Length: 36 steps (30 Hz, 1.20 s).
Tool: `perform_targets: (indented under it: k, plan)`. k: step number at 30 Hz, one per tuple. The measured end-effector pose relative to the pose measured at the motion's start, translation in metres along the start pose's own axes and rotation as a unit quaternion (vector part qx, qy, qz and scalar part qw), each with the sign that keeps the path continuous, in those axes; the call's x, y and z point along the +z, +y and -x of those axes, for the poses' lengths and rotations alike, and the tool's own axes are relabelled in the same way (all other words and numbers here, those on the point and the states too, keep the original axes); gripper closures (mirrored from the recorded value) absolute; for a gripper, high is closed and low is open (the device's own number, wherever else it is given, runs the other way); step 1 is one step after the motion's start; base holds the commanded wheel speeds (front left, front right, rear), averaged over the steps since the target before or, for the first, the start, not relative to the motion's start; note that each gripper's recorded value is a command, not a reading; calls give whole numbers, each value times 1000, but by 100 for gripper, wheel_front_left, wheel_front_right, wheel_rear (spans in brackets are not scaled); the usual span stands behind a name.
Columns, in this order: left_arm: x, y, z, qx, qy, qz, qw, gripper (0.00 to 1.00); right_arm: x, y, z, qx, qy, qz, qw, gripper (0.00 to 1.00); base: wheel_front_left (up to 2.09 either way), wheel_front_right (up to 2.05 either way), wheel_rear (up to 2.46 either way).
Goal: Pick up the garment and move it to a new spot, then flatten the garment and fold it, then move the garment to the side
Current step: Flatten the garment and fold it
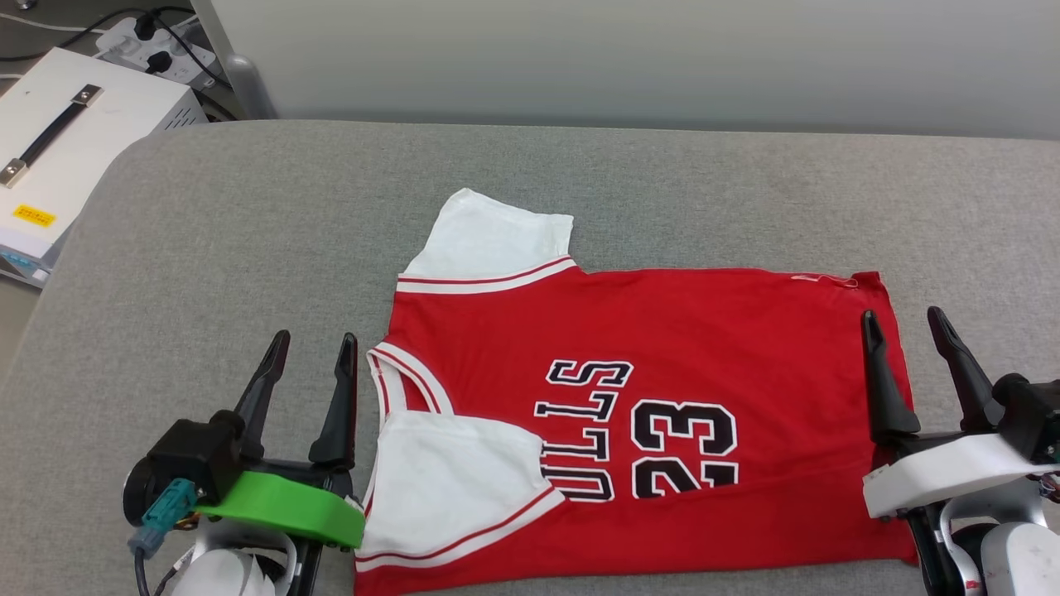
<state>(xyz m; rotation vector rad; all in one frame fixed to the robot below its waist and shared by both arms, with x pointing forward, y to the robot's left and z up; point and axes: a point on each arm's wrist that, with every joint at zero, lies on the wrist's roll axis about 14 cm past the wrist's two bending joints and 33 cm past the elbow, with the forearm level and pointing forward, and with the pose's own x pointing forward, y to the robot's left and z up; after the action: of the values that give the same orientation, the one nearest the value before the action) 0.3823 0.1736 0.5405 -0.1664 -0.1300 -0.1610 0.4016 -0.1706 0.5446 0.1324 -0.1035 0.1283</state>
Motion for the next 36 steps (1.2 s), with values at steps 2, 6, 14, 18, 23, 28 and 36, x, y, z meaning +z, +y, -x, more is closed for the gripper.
perform_targets:
  k: [2,6,14,18,23,28,36]
  plan:
    - [-1,-3,-1,-9,-1,1,1000,0,-1,0,0,0,-3,-1,1000,0,0,0,0]
    - [-4,-6,-5,-17,-2,3,1000,0,-3,1,-4,0,-6,-4,1000,0,0,0,0]
    - [-29,-14,-22,-51,29,1,998,0,-10,1,-12,2,-2,-4,1000,0,0,0,0]
    - [-37,-22,-53,-92,62,-9,994,0,-13,4,-21,7,-1,-4,1000,0,0,0,0]
    - [-47,-41,-103,-168,139,-30,975,0,-21,3,-31,5,3,-8,1000,0,0,0,0]
    - [-77,-42,-140,-208,263,-76,939,0,-37,-6,-33,-8,20,-8,1000,0,0,0,0]
    - [-128,-12,-196,-186,441,-108,872,0,-65,-19,-36,-25,43,-16,999,0,0,0,0]
